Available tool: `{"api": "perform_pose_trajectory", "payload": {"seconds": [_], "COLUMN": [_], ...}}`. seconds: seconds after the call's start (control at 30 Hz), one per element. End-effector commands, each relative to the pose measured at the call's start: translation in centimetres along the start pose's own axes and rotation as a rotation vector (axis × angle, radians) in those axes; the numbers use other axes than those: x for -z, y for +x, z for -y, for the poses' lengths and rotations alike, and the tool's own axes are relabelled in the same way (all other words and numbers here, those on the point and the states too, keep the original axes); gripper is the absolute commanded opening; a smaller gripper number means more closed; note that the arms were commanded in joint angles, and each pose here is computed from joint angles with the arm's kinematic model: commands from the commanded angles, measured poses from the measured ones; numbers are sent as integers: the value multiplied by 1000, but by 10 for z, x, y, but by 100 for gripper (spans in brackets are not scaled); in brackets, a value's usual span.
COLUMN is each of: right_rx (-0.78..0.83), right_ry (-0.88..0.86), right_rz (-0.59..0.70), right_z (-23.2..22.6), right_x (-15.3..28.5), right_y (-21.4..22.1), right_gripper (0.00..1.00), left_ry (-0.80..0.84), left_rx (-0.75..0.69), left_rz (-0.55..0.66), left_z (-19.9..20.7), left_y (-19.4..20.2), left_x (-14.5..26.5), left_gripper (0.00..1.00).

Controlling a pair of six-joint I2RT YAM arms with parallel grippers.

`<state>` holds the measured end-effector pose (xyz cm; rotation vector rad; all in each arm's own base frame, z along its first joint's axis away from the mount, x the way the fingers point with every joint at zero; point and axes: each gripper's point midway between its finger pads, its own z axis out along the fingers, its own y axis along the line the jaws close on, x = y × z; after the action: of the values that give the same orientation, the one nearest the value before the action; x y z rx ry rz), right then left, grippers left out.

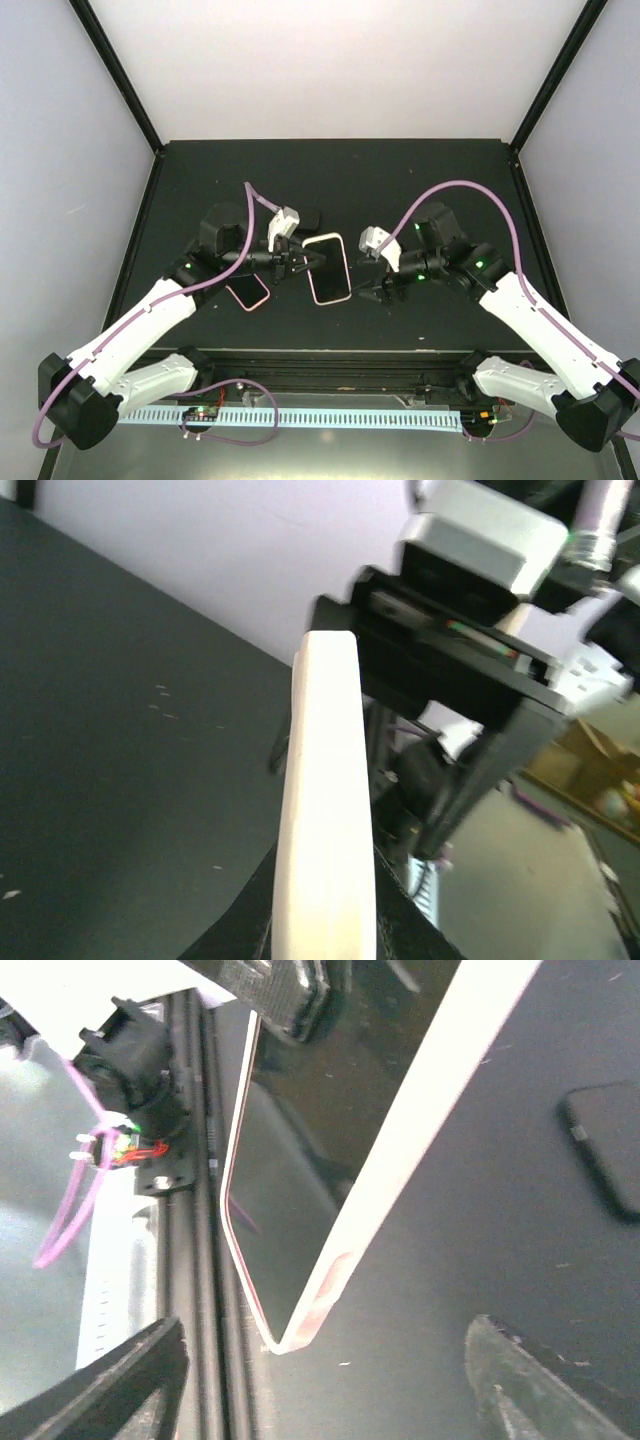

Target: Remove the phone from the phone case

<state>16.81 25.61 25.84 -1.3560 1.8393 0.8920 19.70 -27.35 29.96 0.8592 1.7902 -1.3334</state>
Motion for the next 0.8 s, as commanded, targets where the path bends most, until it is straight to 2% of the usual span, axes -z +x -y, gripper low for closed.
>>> {"api": "perform_pose_trajectory", "payload": {"seconds": [0.0, 0.13, 0.4, 0.57, 0.7, 0.77], "right_rx": [26, 1, -31, -69, -85, -87], "right_ry": [-217, -341, -393, -423, -447, -447], "right_rz": [-34, -31, 14, 31, 42, 51], "right_z": [-33, -47, -48, -45, -46, -47], "right_x": [-6, -9, -14, -18, -16, -15], "right_y": [20, 20, 2, -12, -21, -25], "right_gripper": [72, 61, 56, 44, 30, 24], "left_ry": [288, 339, 344, 335, 303, 278], "left_rx": [-192, -197, -183, -175, -172, -171], "left_rz": [9, 4, 16, 22, 33, 44], "left_z": [57, 64, 62, 59, 55, 52], "left_y": [-8, -6, -7, -8, -9, -11], "left_x": [12, 13, 12, 10, 9, 9], "left_gripper": [1, 2, 1, 2, 1, 4]}}
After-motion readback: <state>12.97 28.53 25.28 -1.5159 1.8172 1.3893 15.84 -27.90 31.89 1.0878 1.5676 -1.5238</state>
